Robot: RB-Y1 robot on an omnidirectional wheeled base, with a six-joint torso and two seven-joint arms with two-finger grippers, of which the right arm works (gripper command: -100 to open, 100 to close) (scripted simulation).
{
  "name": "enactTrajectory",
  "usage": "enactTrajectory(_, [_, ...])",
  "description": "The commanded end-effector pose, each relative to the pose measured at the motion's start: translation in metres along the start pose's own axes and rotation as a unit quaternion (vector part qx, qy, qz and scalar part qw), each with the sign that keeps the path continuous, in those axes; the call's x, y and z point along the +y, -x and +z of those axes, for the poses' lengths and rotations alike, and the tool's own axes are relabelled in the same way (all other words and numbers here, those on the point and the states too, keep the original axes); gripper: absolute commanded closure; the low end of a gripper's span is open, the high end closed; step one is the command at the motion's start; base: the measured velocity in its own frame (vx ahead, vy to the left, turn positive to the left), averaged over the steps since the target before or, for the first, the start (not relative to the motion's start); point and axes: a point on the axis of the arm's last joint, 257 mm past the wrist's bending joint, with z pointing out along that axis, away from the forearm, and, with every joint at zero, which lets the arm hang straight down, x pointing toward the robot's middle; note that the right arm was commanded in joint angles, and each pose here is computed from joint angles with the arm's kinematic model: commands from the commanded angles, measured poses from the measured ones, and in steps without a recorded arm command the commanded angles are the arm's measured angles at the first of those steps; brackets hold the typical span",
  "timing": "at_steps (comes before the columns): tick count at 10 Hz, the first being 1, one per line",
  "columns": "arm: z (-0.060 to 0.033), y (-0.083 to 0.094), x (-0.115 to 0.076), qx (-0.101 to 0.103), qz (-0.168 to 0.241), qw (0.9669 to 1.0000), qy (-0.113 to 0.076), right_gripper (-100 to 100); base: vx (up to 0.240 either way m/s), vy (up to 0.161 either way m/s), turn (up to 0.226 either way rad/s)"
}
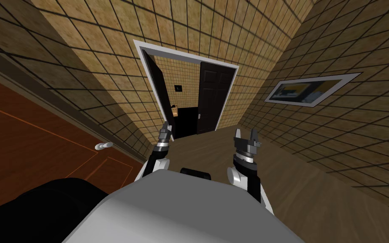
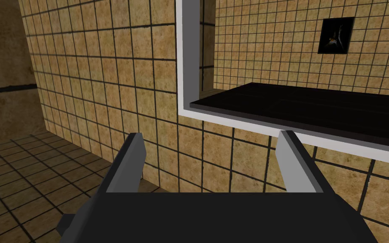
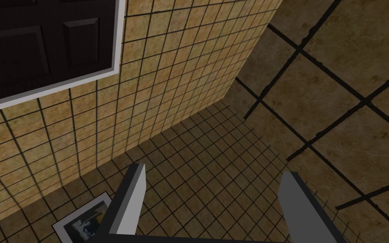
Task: Push the door open
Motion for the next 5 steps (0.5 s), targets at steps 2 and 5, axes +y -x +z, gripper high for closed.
enactTrajectory(2, [-0.0039,-0.001,-0.018,0.008,-0.003,0.9998,-0.016,-100,0.119,-0.011,0.045])
enactTrajectory(5, [-0.0092,-0.003,-0.041,0.016,-0.007,0.9993,-0.034,-100,0.143,0.000,0.045])
